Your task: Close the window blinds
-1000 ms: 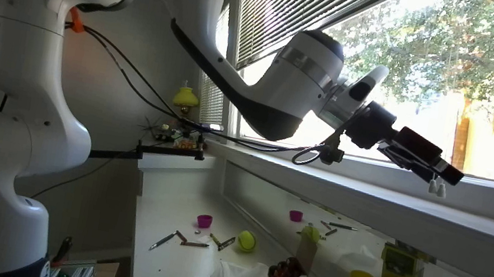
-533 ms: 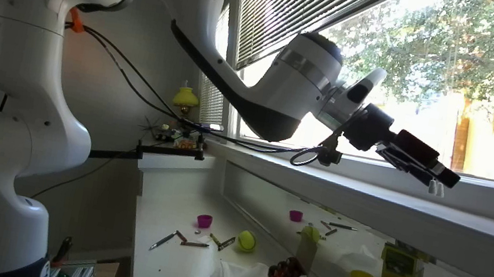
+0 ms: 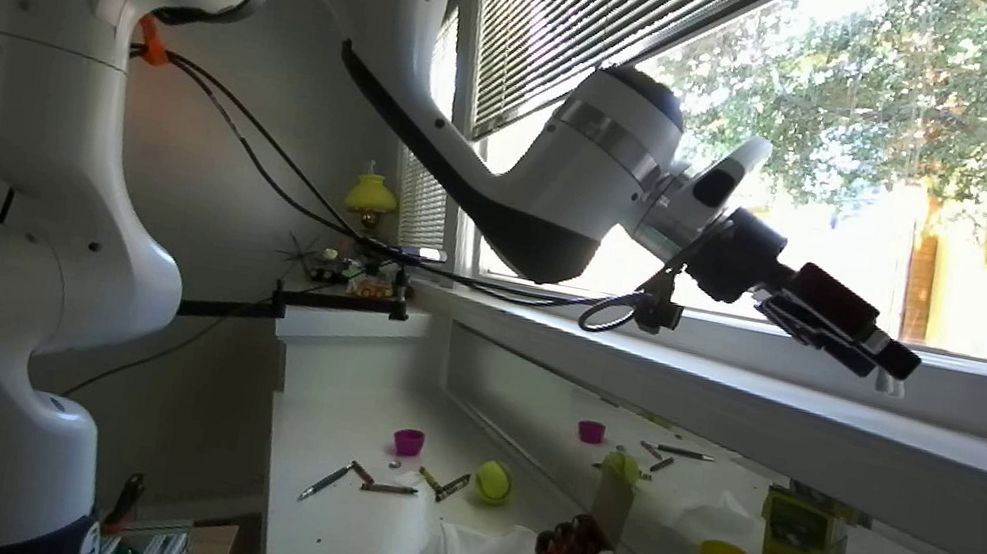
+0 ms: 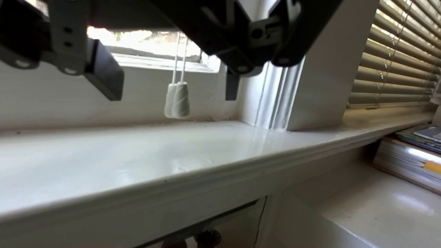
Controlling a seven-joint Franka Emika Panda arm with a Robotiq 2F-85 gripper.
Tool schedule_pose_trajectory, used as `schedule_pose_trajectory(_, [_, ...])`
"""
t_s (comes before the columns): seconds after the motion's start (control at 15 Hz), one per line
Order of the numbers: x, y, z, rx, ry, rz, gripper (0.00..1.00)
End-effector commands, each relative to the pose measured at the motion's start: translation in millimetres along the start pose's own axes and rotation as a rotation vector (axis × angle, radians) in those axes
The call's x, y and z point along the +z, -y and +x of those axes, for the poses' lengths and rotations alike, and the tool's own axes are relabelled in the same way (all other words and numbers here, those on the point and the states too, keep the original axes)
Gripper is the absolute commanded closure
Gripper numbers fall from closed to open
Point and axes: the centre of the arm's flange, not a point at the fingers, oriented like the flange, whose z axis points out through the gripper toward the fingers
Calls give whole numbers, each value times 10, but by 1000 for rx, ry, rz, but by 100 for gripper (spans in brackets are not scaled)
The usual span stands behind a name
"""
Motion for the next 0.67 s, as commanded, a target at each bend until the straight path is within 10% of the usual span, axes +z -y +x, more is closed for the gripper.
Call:
schedule_pose_trajectory(0.0, [-52,-15,-62,0,-17,-26,31])
schedule_pose_trajectory(0.4, [-53,-7,-86,-4,-13,-28,58])
schedule_pose_trajectory(0.6, [-72,8,-110,-8,-11,-25,91])
